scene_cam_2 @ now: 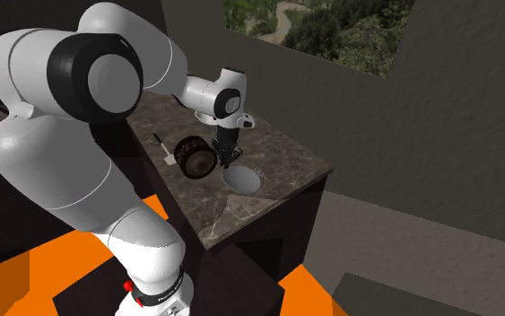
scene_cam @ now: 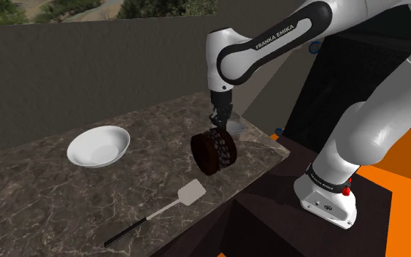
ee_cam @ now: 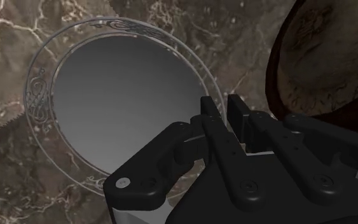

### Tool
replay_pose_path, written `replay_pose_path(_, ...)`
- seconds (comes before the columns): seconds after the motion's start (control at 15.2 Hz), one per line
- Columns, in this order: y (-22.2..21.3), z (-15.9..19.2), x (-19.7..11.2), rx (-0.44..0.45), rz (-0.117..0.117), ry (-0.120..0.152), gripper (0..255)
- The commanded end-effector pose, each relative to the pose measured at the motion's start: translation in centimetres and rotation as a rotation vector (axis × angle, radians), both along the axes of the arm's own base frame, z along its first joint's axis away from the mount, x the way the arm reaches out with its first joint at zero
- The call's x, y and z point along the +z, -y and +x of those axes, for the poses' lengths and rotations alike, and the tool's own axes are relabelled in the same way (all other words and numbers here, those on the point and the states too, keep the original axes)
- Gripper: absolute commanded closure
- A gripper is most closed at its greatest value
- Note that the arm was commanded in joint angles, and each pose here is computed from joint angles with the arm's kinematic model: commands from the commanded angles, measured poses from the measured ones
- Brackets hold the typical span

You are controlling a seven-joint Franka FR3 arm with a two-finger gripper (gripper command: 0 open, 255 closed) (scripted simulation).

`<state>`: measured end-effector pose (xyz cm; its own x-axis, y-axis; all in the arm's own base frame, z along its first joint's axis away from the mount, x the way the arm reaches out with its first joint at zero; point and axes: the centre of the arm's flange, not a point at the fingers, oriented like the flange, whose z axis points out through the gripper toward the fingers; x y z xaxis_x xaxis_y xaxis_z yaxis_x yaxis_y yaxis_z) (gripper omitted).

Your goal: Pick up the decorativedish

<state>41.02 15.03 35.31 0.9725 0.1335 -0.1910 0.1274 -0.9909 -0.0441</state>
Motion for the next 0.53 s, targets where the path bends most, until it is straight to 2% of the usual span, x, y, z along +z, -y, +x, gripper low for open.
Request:
replay_pose_path(0.0,0.1,0.0,-0.1,-0.001,-0.001,-0.002,255)
replay_pose_path(0.07,-0.5,0.5,-0.7,-0.001,-0.003,-0.003,255)
replay_pose_path(0.46,-0.5,0.5,2.5,-0.001,-0.003,-0.003,255)
